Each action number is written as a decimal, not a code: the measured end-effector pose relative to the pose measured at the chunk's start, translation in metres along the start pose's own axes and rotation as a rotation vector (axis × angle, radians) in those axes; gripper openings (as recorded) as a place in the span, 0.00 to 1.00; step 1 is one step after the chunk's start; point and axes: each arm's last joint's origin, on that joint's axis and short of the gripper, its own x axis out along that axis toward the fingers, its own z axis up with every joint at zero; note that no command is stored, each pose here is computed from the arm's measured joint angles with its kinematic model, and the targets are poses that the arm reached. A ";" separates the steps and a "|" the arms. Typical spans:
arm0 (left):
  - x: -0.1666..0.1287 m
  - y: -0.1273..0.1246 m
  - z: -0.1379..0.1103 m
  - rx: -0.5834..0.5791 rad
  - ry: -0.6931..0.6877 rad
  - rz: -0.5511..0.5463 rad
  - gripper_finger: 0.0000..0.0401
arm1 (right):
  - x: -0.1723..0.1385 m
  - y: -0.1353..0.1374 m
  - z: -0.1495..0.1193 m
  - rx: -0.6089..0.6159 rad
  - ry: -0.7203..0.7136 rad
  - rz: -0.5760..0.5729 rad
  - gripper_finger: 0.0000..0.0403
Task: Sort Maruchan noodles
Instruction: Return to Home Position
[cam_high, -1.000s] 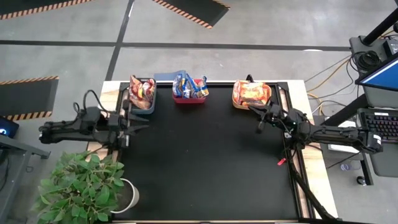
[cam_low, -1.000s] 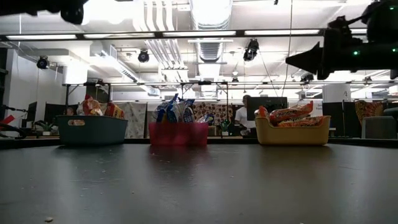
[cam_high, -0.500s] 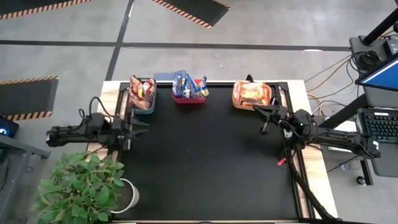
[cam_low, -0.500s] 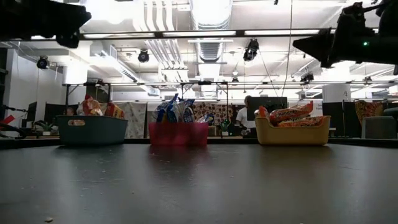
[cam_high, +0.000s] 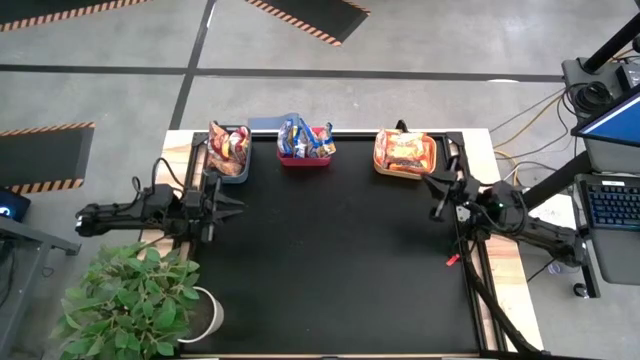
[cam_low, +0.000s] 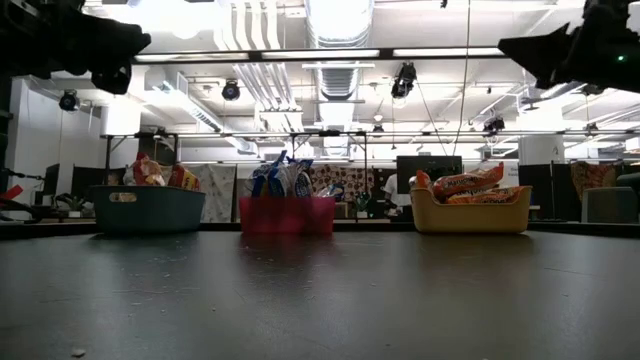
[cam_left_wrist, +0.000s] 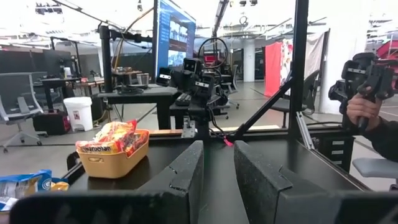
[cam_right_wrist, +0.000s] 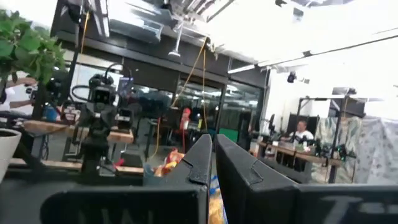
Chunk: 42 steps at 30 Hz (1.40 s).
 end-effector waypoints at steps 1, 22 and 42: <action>0.000 0.000 -0.002 0.000 0.000 0.000 0.19 | -0.001 0.000 0.001 -0.007 -0.011 0.002 0.03; 0.006 0.000 -0.032 -0.011 -0.017 0.022 0.19 | -0.002 0.000 -0.022 0.064 0.252 -0.110 0.03; 0.006 0.001 -0.031 -0.015 -0.018 0.069 0.19 | -0.001 -0.002 -0.030 0.287 0.312 -0.250 0.03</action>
